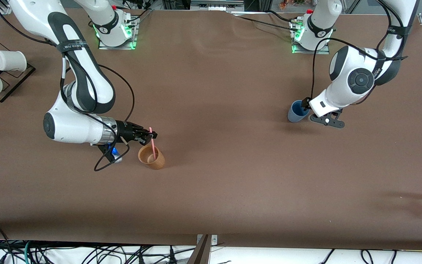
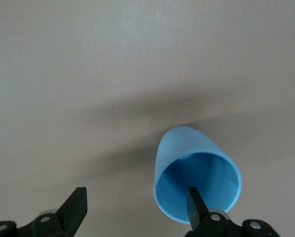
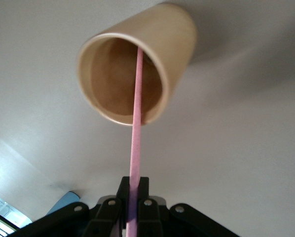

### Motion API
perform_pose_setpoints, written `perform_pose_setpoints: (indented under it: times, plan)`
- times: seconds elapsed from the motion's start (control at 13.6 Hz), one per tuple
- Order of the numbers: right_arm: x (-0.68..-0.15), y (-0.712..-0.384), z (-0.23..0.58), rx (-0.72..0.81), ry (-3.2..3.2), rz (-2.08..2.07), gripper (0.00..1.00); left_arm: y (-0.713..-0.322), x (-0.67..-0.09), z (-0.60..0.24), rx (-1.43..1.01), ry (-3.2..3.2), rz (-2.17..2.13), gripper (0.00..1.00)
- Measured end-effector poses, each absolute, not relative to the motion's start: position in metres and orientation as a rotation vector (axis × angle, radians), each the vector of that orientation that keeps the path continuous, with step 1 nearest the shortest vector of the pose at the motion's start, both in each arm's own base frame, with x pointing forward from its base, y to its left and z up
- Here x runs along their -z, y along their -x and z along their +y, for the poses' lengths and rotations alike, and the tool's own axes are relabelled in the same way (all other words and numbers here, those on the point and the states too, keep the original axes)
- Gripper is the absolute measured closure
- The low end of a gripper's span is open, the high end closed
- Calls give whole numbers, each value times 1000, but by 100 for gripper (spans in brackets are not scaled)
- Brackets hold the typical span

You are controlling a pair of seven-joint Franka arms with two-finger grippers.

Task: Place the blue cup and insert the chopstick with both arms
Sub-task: 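Grasp the chopstick with the right gripper while the left gripper grasps the cup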

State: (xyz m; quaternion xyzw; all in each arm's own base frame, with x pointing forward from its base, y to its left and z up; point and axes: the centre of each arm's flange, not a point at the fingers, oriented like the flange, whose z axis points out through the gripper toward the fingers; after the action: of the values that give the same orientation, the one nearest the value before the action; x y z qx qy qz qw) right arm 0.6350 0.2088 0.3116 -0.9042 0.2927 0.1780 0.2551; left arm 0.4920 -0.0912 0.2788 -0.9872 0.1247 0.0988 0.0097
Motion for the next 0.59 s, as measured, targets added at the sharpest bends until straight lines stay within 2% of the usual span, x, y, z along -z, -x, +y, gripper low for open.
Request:
perform_pose_setpoints:
  times: [0.15,0.59]
  plan:
    - [-318,-635,210,-484,2455,786,91,-486,-265,-91,-338,3079,402,27]
    - [-343,-633,210,-501,2434,764,91,-483,-234,-107,-364,3077,474,93]
